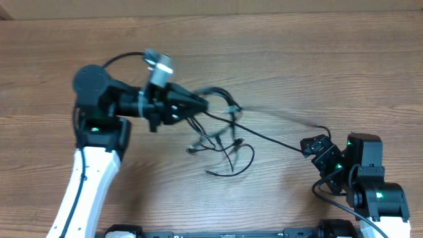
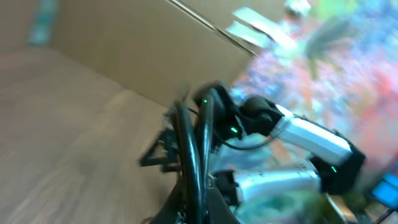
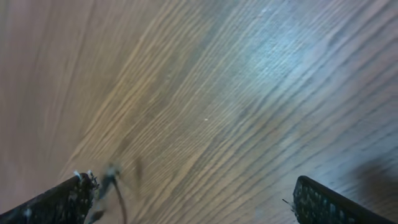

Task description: Untangle cables

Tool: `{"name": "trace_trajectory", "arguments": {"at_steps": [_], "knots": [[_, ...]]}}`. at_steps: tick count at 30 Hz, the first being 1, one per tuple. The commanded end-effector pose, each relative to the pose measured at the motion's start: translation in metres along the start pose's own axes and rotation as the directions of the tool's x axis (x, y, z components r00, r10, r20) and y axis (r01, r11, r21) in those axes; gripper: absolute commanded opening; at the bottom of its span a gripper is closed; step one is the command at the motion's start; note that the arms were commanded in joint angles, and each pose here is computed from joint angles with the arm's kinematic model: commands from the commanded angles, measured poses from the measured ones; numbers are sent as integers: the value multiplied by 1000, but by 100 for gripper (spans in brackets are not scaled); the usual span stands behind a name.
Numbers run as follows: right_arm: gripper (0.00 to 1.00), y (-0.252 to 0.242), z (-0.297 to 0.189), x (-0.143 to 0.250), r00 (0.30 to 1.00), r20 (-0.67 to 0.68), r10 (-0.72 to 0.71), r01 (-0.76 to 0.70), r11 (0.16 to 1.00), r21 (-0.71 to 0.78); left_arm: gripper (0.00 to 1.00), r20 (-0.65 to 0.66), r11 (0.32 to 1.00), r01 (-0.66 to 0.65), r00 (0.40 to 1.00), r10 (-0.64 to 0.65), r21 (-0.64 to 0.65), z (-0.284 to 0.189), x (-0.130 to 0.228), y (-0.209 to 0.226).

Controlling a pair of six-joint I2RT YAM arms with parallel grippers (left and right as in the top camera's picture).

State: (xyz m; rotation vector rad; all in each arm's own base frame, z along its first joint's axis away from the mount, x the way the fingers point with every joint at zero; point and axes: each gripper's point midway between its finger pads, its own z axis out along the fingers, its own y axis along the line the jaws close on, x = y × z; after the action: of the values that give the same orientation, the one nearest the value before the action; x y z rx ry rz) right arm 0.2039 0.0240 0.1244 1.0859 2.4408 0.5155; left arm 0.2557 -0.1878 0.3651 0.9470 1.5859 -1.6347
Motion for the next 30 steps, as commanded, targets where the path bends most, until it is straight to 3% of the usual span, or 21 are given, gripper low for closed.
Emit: {"name": "trace_trajectory", "arguments": {"at_steps": [1, 6, 11, 14, 18, 26, 28, 30], "knots": [[100, 3, 0, -2, 1000, 2, 9, -9, 1000, -10, 4, 34, 998, 35, 999, -33, -57, -22, -12, -1], [100, 25, -2, 5, 998, -53, -39, 33, 992, -123, 4, 27, 998, 33, 999, -32, -47, -19, -11, -3], [100, 52, -8, 14, 974, -70, -213, 186, 942, -278, 4, 9, 1000, 19, 1000, -19, -20, -10, -9, -7], [100, 83, -21, 27, 914, -42, -403, 339, 818, -465, 4, -2, 1000, 11, 1000, -11, 3, 0, -7, -11], [100, 115, -47, 44, 818, 52, -573, 456, 591, -665, 4, -8, 1000, 7, 1000, -7, 25, 14, -6, -15], [100, 150, -83, 49, 732, 235, -639, 530, 319, -786, 4, -36, 996, -4, 999, 7, 93, 54, 5, -29], [100, 160, -99, 51, 695, 310, -649, 554, 209, -806, 4, -30, 995, 2, 1000, 1, 97, 68, 6, -33], [100, 165, -105, 50, 678, 349, -647, 571, 165, -804, 4, -17, 996, 3, 1000, -2, 90, 78, 6, -34]]}}
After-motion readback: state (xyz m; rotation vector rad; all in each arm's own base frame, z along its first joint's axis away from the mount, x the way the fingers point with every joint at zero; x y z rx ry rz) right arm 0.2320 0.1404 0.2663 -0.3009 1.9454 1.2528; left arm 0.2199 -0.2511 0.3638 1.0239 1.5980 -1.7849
